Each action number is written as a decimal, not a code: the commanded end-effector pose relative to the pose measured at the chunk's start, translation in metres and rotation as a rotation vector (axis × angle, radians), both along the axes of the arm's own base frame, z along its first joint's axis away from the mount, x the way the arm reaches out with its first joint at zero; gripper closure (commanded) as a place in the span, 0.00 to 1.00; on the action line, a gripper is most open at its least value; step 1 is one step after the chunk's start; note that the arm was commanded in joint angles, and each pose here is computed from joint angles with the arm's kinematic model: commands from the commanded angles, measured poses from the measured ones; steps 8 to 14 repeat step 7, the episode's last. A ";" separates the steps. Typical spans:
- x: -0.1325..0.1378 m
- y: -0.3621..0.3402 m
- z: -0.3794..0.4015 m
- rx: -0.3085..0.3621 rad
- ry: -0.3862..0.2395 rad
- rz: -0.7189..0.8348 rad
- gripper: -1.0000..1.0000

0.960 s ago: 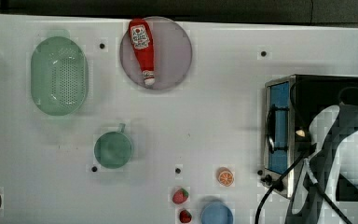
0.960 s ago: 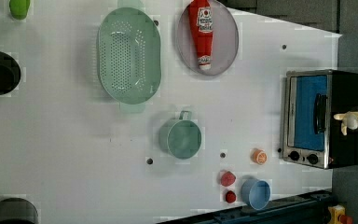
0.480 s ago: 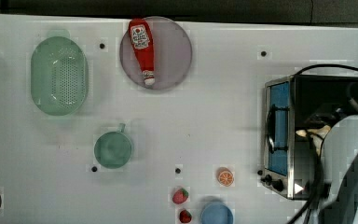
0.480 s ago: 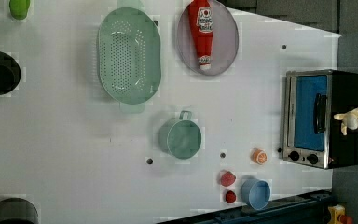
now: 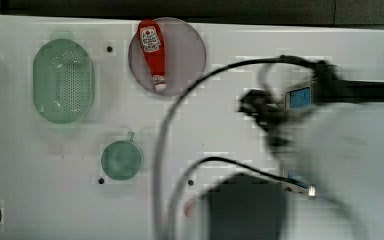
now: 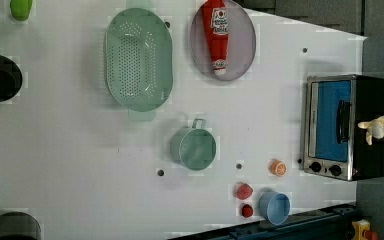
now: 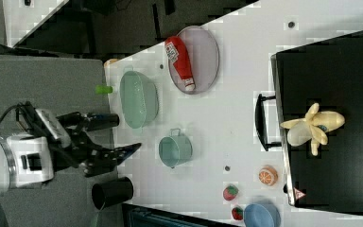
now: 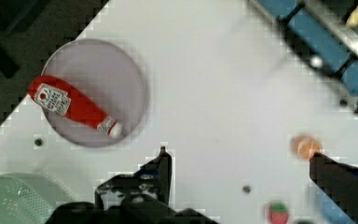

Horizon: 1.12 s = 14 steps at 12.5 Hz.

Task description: Pick banana from table and place on oven.

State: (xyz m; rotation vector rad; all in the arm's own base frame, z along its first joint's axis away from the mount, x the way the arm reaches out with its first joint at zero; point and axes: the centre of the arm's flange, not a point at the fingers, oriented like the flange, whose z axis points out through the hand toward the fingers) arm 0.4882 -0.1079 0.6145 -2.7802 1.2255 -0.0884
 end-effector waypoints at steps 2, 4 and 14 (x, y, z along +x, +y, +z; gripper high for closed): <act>0.012 0.064 -0.041 0.002 0.115 -0.273 0.00; 0.011 0.068 -0.038 -0.052 0.104 -0.252 0.00; 0.010 0.069 -0.035 -0.132 0.093 -0.230 0.00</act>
